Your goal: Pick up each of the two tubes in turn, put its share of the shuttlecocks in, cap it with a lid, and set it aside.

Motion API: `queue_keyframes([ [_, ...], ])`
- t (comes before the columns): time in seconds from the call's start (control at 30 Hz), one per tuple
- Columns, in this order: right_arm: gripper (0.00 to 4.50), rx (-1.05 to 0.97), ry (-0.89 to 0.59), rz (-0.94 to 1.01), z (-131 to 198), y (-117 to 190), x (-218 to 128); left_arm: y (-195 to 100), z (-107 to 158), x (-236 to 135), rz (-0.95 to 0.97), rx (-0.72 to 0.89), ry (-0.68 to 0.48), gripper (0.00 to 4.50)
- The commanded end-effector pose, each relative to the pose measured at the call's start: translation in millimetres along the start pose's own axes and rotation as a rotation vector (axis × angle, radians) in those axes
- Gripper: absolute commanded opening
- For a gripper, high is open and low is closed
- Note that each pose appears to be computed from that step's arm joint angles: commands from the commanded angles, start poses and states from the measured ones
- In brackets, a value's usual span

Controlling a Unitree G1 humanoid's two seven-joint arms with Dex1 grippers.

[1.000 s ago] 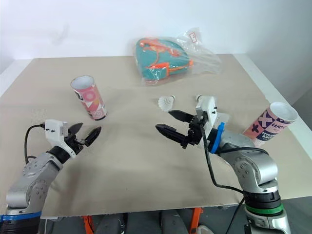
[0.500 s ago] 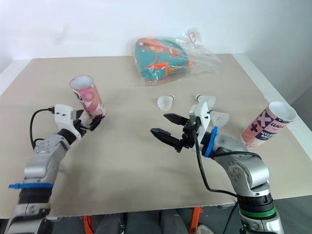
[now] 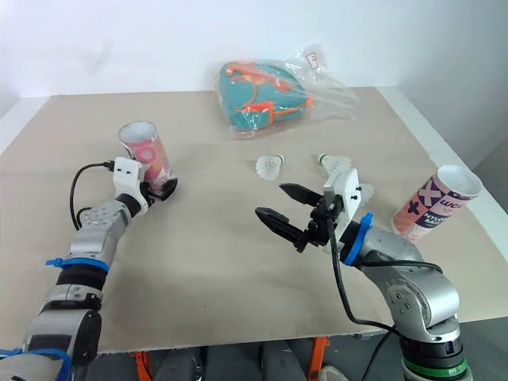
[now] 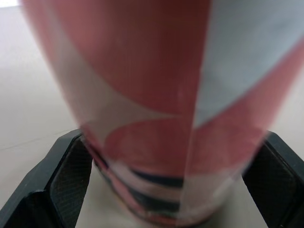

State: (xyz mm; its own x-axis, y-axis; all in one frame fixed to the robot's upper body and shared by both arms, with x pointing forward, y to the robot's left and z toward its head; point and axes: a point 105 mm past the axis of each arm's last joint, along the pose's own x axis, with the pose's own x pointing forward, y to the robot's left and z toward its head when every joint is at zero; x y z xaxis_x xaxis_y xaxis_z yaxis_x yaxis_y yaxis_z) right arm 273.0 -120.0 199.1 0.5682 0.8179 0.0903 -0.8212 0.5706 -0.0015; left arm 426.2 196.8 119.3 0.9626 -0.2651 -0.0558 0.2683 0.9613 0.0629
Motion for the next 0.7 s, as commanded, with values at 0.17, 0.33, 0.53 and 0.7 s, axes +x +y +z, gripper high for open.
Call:
queue_keyframes([
  [0.17, 4.35, -0.049, -0.032, -0.004, 14.3, 5.6, -4.9, -6.7, 16.6, 11.1, -0.024, 0.037, -0.055, 4.5],
  [0.33, 4.5, -0.047, -0.019, -0.009, 12.3, 5.2, -6.2, 1.8, 16.7, 10.8, 0.019, 0.017, -0.062, 3.99],
  [0.53, 4.5, -0.045, -0.015, -0.001, 12.8, 4.4, -5.1, 2.7, 14.8, 7.1, 0.013, 0.014, -0.067, 3.12],
  [0.7, 4.5, -0.053, 0.006, -0.01, 8.7, 1.0, -0.5, 3.2, 18.5, 2.9, 0.009, 0.023, -0.088, 3.12],
])
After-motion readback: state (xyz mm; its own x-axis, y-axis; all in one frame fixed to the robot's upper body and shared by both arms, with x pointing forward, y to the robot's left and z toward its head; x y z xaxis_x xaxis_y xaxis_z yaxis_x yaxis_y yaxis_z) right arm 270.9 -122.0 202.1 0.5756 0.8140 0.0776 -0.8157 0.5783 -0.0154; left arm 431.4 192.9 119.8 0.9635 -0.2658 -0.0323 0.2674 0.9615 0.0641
